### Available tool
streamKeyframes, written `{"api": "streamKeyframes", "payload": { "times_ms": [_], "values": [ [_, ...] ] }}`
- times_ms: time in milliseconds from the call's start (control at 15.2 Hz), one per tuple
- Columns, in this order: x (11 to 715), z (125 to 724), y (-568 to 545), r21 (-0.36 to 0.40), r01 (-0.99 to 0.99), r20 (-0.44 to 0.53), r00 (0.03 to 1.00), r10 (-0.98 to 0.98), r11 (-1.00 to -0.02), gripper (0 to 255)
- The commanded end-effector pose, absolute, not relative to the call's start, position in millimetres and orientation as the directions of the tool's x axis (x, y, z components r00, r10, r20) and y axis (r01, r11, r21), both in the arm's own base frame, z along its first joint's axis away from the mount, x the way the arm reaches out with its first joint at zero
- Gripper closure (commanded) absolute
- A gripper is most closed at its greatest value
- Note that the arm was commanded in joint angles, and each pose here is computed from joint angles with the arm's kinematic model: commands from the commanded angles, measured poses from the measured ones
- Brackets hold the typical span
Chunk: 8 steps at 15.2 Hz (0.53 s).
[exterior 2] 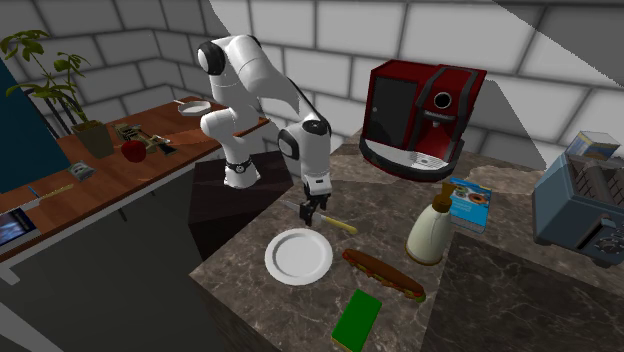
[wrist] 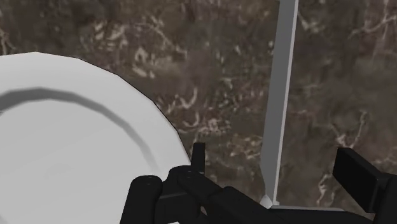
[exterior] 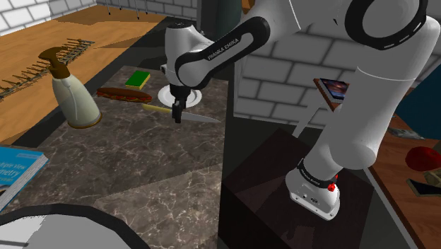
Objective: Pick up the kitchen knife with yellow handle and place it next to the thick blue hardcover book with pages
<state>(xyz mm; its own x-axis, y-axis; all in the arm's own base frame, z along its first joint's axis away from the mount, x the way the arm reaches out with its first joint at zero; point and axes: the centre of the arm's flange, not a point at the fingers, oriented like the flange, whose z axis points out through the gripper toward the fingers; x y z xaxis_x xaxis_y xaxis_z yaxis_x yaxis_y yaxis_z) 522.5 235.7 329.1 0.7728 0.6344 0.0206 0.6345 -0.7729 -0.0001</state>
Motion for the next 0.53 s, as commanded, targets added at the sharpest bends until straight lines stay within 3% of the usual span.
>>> {"api": "streamKeyframes", "payload": {
  "times_ms": [0, 330, 396, 462],
  "values": [
    [522.7, 326.3, 236.2, 0.000, 0.635, 0.021, 0.773, 0.634, -0.773, 0],
    [522.7, 326.3, 236.1, 0.000, 0.635, 0.021, 0.773, 0.634, -0.773, 0],
    [522.7, 326.3, 236.1, 0.000, 0.635, 0.021, 0.773, 0.634, -0.773, 255],
    [522.7, 326.3, 236.1, 0.000, 0.635, 0.021, 0.773, 0.634, -0.773, 255]
  ]
}}
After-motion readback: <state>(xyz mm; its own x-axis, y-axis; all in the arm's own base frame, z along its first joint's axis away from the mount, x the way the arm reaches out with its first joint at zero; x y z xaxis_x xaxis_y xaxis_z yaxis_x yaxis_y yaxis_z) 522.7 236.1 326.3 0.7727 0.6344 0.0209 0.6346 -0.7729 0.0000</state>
